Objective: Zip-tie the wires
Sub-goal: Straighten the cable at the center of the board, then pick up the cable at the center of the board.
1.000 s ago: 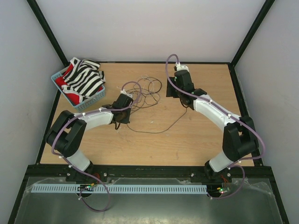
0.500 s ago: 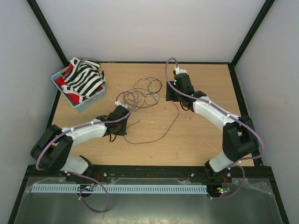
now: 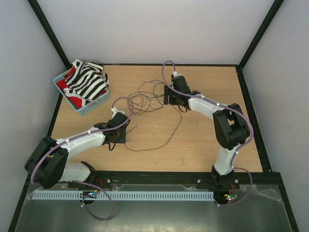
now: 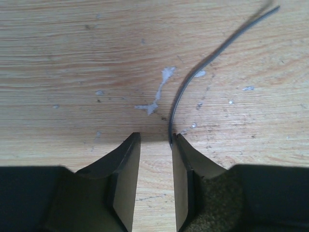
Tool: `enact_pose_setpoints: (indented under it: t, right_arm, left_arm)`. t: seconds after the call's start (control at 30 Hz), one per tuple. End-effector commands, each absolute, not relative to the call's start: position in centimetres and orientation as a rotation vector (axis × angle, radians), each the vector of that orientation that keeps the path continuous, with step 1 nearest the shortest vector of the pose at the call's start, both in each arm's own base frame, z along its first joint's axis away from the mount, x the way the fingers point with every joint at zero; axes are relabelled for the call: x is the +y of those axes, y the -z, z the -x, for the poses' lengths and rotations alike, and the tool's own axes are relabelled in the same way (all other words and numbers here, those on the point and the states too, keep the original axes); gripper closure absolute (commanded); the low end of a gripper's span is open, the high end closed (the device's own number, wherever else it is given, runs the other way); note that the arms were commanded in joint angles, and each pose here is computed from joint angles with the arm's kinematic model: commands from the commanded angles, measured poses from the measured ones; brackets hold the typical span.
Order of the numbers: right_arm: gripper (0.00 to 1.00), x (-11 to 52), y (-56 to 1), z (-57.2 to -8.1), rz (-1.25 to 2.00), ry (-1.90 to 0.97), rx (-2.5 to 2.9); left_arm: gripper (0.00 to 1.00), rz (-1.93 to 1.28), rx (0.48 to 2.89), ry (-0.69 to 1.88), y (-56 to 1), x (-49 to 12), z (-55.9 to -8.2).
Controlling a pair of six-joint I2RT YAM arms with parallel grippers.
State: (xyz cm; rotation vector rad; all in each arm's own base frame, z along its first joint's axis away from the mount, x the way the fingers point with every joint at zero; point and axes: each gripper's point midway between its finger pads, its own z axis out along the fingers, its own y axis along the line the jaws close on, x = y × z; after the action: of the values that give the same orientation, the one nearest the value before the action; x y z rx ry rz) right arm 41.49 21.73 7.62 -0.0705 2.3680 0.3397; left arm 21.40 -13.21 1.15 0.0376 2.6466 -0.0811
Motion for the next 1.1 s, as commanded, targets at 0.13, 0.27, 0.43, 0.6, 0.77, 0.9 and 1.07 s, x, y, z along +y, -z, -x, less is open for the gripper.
enact_pose_setpoints:
  t: [0.13, 0.27, 0.43, 0.6, 0.77, 0.9, 1.07]
  right_arm:
    - [0.23, 24.3, -10.6, -49.2, 0.055, -0.303, 2.221]
    - [0.25, 25.7, -9.5, -50.2, 0.098, -0.339, 2.262]
    - [0.32, 27.8, -8.3, -50.5, 0.141, -0.436, 2.286]
    - [0.40, 28.6, -6.3, -51.0, 0.151, -0.460, 2.326]
    - [0.50, 29.0, -4.6, -51.1, 0.166, -0.457, 2.358]
    - [0.70, 29.3, -4.8, -51.0, 0.181, -0.474, 2.358]
    - [0.98, 29.1, -8.0, -51.4, 0.193, -0.468, 2.305]
  left_arm:
    - [0.49, 0.062, 2.551, 0.127, -4.7, -11.6, -23.3]
    - [0.36, 0.112, 2.464, 0.200, -7.5, -10.8, -24.6]
    - [0.31, 0.112, 2.335, 0.256, -11.6, -10.1, -26.2]
    - [0.30, 0.075, 2.278, 0.276, -13.8, -10.2, -26.9]
    - [0.30, 0.076, 2.279, 0.289, -13.9, -10.3, -27.0]
    - [0.30, 0.075, 2.282, 0.289, -13.9, -10.2, -27.1]
    - [0.32, 0.078, 2.257, 0.329, -15.0, -10.3, -27.8]
